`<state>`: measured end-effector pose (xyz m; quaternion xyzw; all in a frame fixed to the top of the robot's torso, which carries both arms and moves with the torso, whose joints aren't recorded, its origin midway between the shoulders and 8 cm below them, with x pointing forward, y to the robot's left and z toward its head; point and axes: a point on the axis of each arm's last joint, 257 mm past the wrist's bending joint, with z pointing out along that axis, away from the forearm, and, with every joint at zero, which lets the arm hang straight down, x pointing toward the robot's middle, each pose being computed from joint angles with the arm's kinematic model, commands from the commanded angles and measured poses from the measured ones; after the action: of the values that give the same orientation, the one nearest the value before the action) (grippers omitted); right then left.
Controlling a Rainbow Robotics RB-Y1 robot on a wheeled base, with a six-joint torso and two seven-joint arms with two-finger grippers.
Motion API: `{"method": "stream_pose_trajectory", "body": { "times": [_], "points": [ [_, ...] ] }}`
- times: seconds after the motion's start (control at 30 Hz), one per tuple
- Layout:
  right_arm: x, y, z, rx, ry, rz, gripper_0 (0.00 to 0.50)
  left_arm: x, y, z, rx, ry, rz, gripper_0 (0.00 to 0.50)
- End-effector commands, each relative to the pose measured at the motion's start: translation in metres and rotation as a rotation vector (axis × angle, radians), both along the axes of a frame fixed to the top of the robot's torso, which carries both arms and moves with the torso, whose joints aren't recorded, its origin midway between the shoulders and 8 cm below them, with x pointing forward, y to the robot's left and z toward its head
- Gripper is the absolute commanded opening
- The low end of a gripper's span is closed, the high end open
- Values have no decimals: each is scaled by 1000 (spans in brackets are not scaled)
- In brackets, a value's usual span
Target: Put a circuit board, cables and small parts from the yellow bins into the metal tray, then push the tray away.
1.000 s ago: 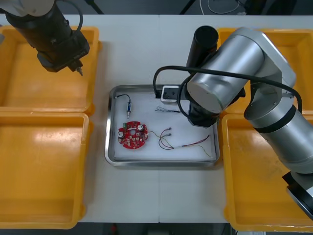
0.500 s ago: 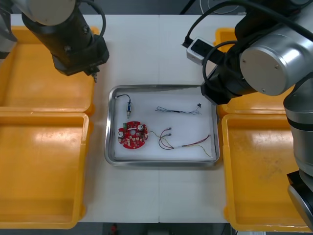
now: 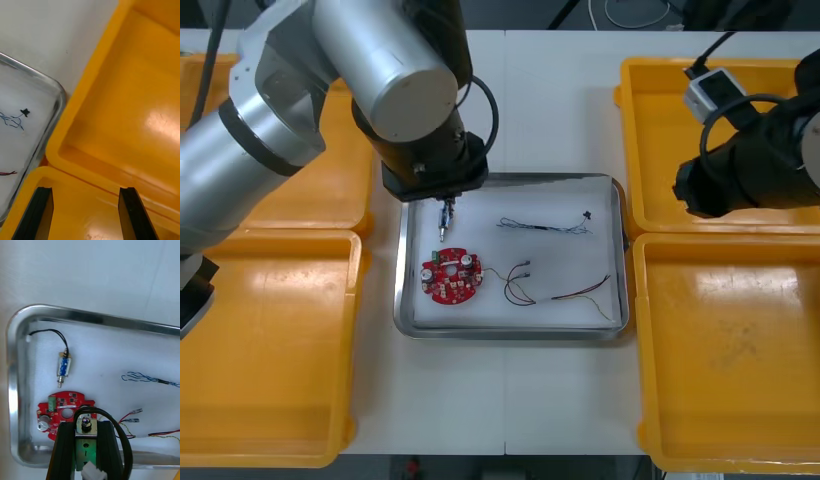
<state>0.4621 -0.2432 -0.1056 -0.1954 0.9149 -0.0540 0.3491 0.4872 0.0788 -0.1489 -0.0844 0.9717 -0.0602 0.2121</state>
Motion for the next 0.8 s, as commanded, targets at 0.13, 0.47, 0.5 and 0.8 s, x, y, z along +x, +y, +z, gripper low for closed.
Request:
{"method": "stream_pose_trajectory", "body": {
  "times": [0.13,0.47,0.5,0.8],
  "points": [
    [-21,-71,4,76,-18,-181,500,9,-37,-8,-1,-55,-29,0],
    [-52,-126,-23,123,25,-356,500,37,-34,-49,27,-78,-12,1],
    [-56,-131,-26,128,30,-373,500,39,-35,-53,28,-79,-14,1],
    [-83,-136,-53,168,82,-424,500,41,-36,-64,31,-84,-19,403]
  ]
}}
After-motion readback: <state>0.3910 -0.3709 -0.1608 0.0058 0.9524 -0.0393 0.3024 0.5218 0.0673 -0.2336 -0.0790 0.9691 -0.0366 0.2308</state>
